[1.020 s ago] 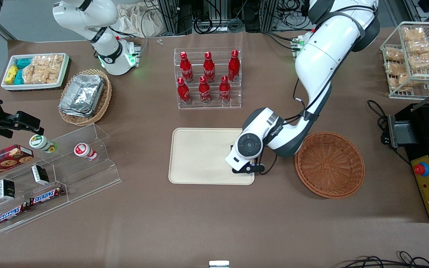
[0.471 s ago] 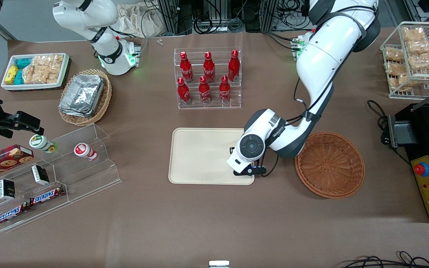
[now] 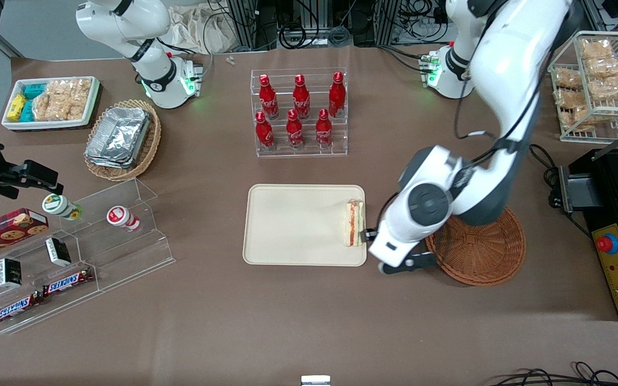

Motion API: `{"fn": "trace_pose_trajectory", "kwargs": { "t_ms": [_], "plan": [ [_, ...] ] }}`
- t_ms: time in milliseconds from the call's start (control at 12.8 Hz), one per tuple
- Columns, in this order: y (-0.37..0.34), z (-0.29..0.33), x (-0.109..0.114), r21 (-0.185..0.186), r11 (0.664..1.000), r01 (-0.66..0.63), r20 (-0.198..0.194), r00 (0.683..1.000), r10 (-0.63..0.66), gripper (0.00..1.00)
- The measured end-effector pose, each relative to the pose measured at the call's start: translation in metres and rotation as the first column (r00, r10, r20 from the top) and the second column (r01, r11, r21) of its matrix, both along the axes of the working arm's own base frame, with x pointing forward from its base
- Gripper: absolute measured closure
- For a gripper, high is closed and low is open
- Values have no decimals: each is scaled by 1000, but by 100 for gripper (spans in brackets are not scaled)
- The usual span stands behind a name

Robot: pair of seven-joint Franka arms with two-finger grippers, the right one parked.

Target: Place sandwich from basket to tray

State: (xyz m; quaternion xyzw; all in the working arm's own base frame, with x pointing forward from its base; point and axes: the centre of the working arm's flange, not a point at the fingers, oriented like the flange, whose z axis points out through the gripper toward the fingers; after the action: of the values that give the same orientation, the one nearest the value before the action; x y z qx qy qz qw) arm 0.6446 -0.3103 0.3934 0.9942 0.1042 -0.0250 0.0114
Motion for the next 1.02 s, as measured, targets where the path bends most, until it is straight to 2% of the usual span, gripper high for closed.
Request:
{"fn": "trace_pose_trajectory", "kwargs": {
  "t_ms": [235, 549, 863, 1020],
  "plan": [
    [42, 58, -11, 32, 998, -48, 45, 998, 46, 0],
    [104, 88, -50, 91, 992, -90, 99, 992, 81, 1],
    [155, 107, -71, 123, 991, -46, 104, 994, 33, 1],
    [184, 114, -76, 114, 993, -8, 93, 996, -3, 1]
  ]
}}
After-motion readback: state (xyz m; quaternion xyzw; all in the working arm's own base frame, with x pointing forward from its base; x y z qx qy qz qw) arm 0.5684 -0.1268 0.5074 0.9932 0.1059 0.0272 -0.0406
